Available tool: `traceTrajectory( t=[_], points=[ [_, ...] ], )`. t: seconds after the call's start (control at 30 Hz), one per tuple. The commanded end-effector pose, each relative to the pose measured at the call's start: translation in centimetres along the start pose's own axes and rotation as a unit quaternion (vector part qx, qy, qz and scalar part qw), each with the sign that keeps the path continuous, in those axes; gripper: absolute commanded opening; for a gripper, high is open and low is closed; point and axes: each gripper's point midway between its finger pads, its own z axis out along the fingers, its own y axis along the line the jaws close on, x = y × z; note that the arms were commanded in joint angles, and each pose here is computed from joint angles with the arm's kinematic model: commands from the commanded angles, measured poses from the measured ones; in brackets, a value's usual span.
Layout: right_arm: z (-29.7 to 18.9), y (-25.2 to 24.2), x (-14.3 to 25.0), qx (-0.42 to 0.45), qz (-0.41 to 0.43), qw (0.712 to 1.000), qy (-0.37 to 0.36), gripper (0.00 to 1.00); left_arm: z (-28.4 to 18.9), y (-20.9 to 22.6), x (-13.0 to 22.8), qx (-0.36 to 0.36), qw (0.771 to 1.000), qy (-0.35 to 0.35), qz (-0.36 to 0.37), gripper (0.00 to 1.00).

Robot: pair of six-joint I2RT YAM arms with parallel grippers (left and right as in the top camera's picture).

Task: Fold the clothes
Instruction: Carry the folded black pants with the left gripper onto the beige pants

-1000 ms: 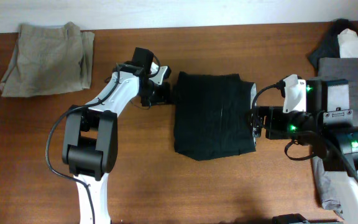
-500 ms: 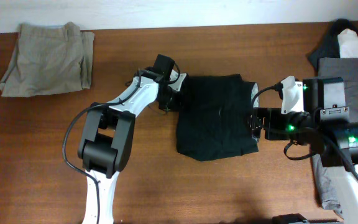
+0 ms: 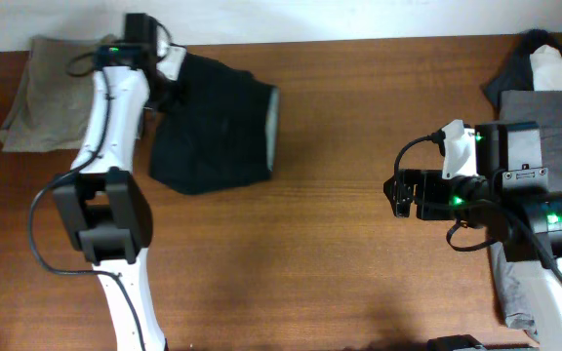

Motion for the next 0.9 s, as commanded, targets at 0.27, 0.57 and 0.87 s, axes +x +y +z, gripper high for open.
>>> traceTrajectory(
  t=[0.27, 0.57, 0.87],
  points=[
    [3.6, -1.3, -0.2, 0.015, 0.019, 0.998, 0.058, 1.00, -10.2, 10.1, -5.7, -0.155, 0.980, -0.110, 0.054, 0.01],
    [5.3, -1.9, 1.2, 0.024, 0.034, 0.993, 0.113, 1.00, -12.6, 14.8, -7.5, -0.209, 0.963, -0.166, 0.031, 0.01],
    [5.0, -2.0, 2.3, 0.027, 0.040, 0.990, 0.136, 1.00, -9.7, 19.4, -7.0, -0.219, 0.960, -0.175, -0.024, 0.01]
  ],
)
